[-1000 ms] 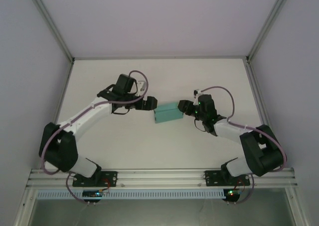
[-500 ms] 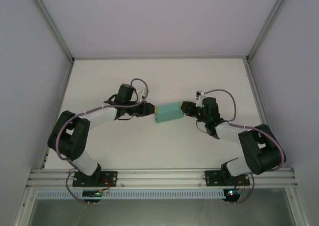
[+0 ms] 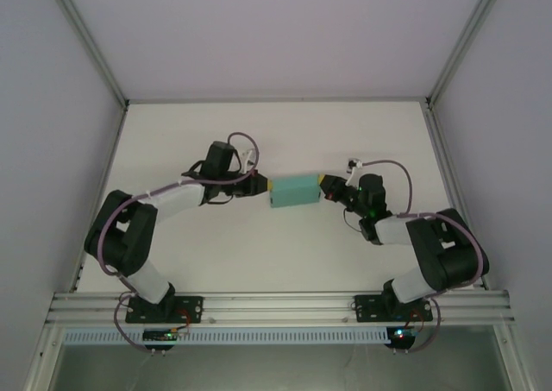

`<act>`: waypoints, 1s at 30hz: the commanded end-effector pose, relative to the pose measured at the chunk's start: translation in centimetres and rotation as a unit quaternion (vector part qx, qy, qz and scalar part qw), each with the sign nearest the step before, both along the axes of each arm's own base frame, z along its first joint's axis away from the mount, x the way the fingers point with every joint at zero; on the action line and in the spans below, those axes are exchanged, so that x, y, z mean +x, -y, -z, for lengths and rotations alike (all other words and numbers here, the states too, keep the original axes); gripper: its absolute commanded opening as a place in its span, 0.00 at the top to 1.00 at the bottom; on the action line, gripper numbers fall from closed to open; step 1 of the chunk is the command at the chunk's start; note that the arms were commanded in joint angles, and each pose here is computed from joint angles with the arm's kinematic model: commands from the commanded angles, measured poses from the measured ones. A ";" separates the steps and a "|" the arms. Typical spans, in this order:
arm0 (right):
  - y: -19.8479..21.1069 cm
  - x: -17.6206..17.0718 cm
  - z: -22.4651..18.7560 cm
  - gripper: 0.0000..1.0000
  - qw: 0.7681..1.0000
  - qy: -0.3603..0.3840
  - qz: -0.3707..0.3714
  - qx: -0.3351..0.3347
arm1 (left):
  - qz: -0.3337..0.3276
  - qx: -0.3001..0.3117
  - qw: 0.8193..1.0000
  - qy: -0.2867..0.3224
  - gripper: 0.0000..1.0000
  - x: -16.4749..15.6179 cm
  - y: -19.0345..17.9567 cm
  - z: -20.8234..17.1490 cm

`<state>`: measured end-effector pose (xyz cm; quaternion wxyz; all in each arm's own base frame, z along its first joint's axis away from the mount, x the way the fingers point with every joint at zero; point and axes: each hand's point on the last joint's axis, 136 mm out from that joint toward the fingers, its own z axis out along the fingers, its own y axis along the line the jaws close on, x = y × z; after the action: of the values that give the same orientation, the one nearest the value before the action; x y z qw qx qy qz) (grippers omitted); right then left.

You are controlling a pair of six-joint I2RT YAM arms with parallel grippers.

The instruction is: Assemble paper box

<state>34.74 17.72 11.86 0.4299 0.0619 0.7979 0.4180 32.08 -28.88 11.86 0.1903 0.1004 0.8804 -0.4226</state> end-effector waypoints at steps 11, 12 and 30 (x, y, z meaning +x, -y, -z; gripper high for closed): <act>-0.6 -0.8 -6.6 0.03 0.976 -0.016 -0.110 -0.186 | -0.013 0.109 0.985 0.134 0.00 2.9 -1.8 -8.2; -1.1 -0.7 -7.7 0.01 0.970 0.014 -0.137 -0.203 | -0.025 0.120 0.982 0.145 0.00 3.1 -2.5 -8.8; -6.8 -3.9 -1.8 0.01 0.596 0.130 -0.568 -0.553 | -0.316 0.274 0.902 0.107 0.00 1.2 -22.0 -5.3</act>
<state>32.50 27.18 17.20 0.2716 -0.6474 0.7018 0.1207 33.88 -8.04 16.69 0.3650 -0.0658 0.9253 -0.0792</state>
